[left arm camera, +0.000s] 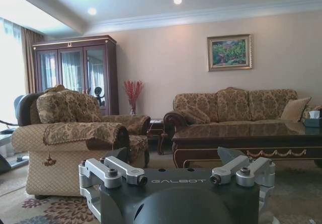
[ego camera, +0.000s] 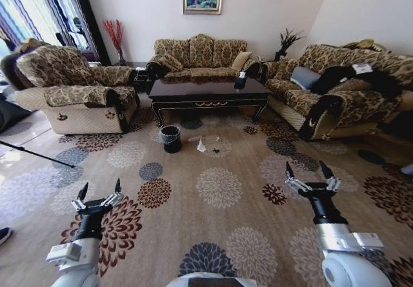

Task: Move to the front of the table and pick up the trash from the floor, then place it into the trash bin.

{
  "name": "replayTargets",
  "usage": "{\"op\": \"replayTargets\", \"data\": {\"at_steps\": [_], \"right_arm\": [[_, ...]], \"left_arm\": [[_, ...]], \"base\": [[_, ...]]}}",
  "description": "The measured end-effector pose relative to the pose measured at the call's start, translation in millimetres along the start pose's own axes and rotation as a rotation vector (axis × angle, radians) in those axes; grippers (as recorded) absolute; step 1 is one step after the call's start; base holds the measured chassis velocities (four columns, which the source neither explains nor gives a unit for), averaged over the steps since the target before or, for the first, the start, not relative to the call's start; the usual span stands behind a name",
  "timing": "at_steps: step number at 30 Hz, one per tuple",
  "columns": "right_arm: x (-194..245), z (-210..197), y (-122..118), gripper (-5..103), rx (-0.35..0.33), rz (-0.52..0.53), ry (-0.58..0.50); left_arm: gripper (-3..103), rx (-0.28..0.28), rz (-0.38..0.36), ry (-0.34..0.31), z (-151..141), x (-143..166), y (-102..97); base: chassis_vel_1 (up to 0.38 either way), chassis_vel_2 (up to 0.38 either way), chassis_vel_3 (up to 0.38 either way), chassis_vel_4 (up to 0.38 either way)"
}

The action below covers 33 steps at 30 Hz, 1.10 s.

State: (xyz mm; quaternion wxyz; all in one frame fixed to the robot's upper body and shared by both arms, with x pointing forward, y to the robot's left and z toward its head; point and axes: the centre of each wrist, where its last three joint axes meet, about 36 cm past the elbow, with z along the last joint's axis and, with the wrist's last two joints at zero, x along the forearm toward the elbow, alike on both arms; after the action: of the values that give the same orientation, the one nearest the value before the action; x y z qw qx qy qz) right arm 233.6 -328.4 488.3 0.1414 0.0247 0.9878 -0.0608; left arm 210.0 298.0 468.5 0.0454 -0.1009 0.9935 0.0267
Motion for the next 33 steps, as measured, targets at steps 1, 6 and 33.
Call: {"op": "replayTargets", "data": {"at_steps": [1,6,33], "right_arm": [[0,0,0,100,0.000,0.000,0.001],[0,1,0,100,-0.002,0.001,0.001],[-6,-51,6,100,-0.027,0.018,-0.147]], "left_arm": [[100,0.000,0.000,0.001,0,0,0.0],[100,0.001,-0.001,0.002,2,-1,0.2],[100,0.061,0.002,-0.102,-49,-4,-3.6]], "base": [[0.000,0.000,0.000,0.000],[0.000,0.000,0.000,0.000],[0.000,0.000,0.000,0.000]]}}
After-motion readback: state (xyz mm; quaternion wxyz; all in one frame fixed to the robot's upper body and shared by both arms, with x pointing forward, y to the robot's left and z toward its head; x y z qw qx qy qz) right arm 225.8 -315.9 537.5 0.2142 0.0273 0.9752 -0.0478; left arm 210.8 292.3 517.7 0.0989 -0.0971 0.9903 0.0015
